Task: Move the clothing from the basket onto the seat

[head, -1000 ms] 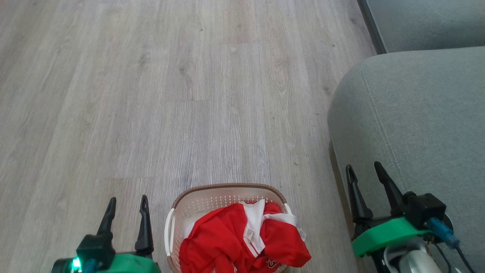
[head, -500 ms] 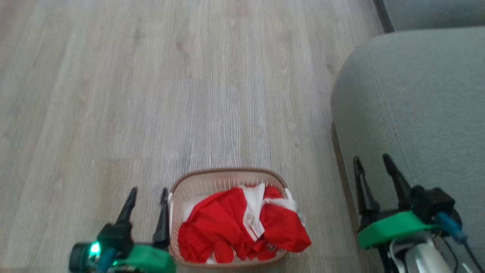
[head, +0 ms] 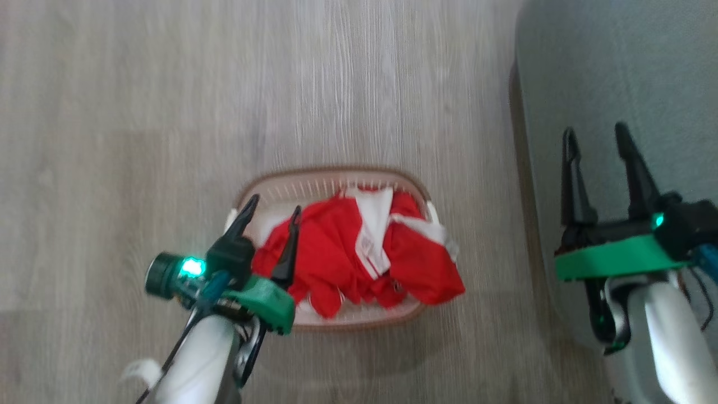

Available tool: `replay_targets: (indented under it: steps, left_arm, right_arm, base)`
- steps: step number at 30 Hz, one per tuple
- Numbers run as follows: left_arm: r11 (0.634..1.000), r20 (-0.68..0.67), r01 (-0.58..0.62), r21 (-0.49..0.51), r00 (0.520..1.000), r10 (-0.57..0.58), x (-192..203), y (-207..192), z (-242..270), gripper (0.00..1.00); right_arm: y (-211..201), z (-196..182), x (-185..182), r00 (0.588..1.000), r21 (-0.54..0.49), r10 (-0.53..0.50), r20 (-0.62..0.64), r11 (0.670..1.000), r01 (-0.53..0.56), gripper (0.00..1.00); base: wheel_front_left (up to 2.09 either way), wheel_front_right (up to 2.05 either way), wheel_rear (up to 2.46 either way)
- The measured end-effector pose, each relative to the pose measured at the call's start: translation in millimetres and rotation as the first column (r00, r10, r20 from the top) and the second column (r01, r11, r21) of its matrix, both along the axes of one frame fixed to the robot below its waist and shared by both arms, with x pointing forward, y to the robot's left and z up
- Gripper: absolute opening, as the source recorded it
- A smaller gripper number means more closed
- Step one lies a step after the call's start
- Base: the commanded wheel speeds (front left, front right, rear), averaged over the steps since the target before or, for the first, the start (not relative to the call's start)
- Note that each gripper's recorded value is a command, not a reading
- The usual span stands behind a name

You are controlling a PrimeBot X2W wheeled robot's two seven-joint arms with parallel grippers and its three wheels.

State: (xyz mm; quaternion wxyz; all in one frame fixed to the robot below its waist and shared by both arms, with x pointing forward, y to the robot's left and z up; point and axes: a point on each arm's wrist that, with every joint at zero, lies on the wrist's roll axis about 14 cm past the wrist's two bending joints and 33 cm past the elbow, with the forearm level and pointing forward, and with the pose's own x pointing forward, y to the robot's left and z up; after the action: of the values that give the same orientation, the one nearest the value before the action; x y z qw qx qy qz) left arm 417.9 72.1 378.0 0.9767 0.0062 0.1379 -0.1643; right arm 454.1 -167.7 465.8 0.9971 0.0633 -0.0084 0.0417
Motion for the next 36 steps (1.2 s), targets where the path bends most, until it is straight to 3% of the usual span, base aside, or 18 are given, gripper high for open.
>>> replay_targets:
  steps: [8, 18, 27, 36]
  left_arm:
    - [0.976, -0.195, 0.204, 0.071, 0.963, -0.187, 5.7, -29.7, -85.9, 1.0]
    - [0.932, -0.431, 0.354, 0.079, 0.855, -0.288, -13.5, -41.4, -182.7, 1.0]
    - [0.903, -0.552, 0.426, 0.058, 0.767, -0.327, -31.1, -50.9, -235.0, 1.0]
    - [0.866, -0.625, 0.481, 0.134, 0.719, -0.303, -39.8, -39.4, -267.0, 1.0]
  right_arm:
    - [-7.4, -36.6, 32.6, 0.999, -0.002, -0.017, -0.046, 1.0, 0.017, 1.0]
    - [-19.1, -73.6, 52.1, 0.995, -0.006, -0.037, -0.092, 0.999, 0.036, 1.0]
    - [-28.8, -77.7, 60.6, 0.996, -0.021, -0.048, -0.075, 0.999, 0.046, 1.0]
    - [-30.1, -87.7, 59.7, 0.995, -0.027, -0.045, -0.094, 0.999, 0.043, 1.0]
  base:
    - [0.0, 0.0, 0.0]
    - [0.0, 0.0, 0.0]
    - [0.0, 0.0, 0.0]
    - [0.0, 0.0, 0.0]
